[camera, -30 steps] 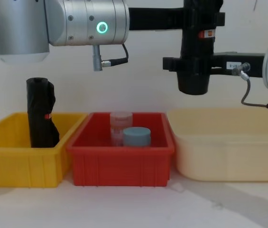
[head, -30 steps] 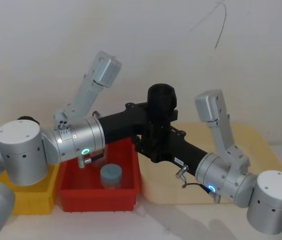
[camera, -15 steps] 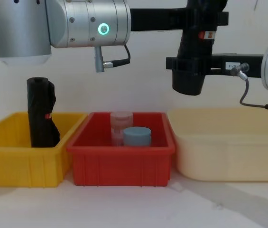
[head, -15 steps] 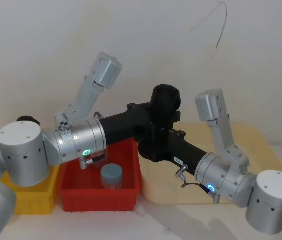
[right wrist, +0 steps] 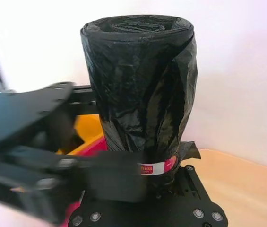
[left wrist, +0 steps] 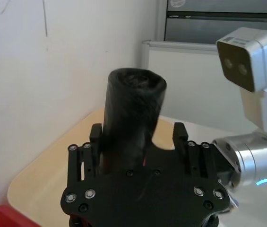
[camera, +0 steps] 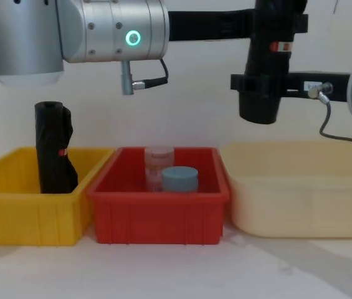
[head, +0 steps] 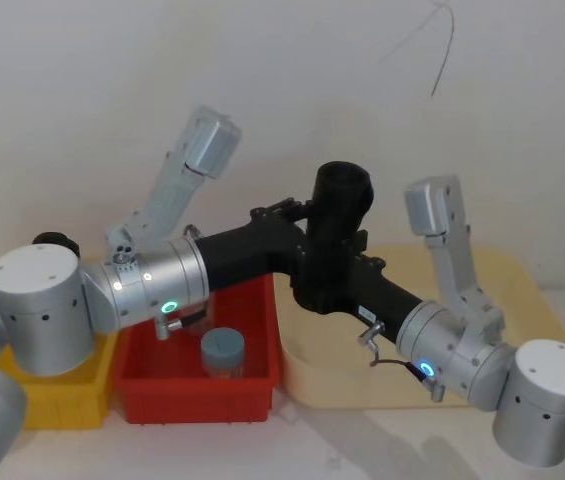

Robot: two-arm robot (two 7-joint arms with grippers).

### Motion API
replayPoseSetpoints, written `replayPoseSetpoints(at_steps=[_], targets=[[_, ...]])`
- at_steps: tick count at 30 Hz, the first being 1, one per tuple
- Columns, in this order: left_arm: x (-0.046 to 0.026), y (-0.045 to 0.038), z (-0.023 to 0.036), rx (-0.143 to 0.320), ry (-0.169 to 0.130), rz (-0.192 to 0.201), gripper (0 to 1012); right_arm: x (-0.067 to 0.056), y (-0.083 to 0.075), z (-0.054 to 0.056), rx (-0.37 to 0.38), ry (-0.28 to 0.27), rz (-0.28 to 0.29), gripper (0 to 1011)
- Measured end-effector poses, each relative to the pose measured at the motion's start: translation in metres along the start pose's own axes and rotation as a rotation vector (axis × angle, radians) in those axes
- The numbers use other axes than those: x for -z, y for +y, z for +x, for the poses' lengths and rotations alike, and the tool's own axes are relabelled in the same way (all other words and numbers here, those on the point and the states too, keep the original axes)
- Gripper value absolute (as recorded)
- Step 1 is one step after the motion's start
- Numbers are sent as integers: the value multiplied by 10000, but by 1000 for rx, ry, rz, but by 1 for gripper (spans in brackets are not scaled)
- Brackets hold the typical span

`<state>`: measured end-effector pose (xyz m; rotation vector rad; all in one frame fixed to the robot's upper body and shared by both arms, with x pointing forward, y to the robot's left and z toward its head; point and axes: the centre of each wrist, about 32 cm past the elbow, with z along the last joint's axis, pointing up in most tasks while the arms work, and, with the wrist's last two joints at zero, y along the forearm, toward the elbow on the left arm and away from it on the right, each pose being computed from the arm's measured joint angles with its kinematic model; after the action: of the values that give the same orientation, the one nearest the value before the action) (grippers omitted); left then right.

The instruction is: Pick up the garbage bag with the one hand and transfer it to the other hand.

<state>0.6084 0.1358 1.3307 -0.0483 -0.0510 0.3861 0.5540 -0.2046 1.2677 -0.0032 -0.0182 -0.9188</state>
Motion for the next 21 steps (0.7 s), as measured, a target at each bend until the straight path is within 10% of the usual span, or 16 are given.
replayPoseSetpoints(at_steps=[21], targets=[[-53, 422, -113, -149, -24, 1, 1002, 15, 9, 214, 121, 15, -33, 506]])
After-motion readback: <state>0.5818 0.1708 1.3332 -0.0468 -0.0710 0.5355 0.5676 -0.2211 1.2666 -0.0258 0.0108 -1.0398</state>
